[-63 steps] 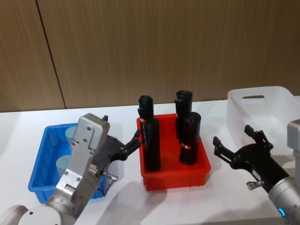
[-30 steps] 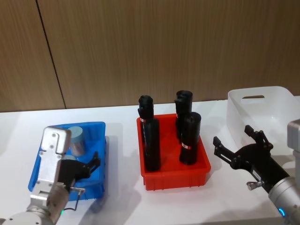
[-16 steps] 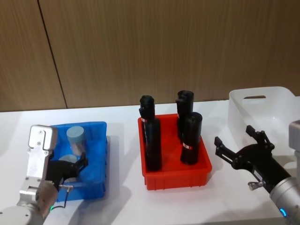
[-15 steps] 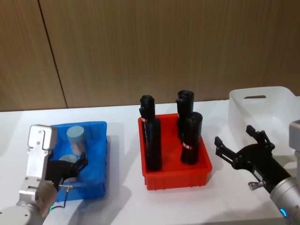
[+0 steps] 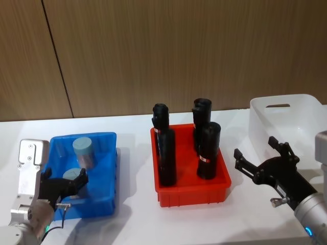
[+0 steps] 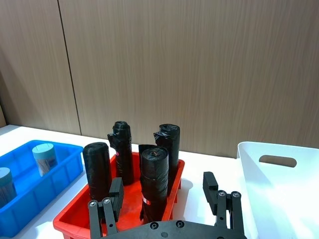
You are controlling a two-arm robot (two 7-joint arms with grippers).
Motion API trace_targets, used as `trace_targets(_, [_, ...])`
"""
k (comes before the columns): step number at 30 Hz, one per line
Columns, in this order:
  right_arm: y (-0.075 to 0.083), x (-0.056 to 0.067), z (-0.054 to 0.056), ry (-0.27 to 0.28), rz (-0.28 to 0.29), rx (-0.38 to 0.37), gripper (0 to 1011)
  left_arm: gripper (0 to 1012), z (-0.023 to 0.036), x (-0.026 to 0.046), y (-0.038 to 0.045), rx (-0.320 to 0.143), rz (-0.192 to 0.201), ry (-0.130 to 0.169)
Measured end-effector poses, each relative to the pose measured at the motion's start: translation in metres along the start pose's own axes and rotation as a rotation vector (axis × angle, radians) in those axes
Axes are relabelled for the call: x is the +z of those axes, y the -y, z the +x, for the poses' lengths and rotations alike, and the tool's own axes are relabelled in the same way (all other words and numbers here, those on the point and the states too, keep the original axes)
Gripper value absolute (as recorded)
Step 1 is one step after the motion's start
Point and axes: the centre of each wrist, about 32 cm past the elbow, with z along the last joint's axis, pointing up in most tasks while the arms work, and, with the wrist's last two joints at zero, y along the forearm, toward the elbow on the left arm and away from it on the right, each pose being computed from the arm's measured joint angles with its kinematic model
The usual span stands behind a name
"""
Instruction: Pick the cotton swabs from the blue box and place them into the white box.
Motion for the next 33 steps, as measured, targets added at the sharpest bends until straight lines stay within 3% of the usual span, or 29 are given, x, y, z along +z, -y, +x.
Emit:
trace_targets(15, [0.0, 0.0, 0.0, 0.0, 0.0, 0.0, 1001, 1004, 0.0126, -0.0089, 0.0047, -0.063, 0.005, -0.017])
trace_targets(33, [0.0, 0.0, 0.0, 0.0, 0.0, 0.0, 1001, 1004, 0.0165, -0.0097, 0.0187, -0.116, 0.021, -0.031])
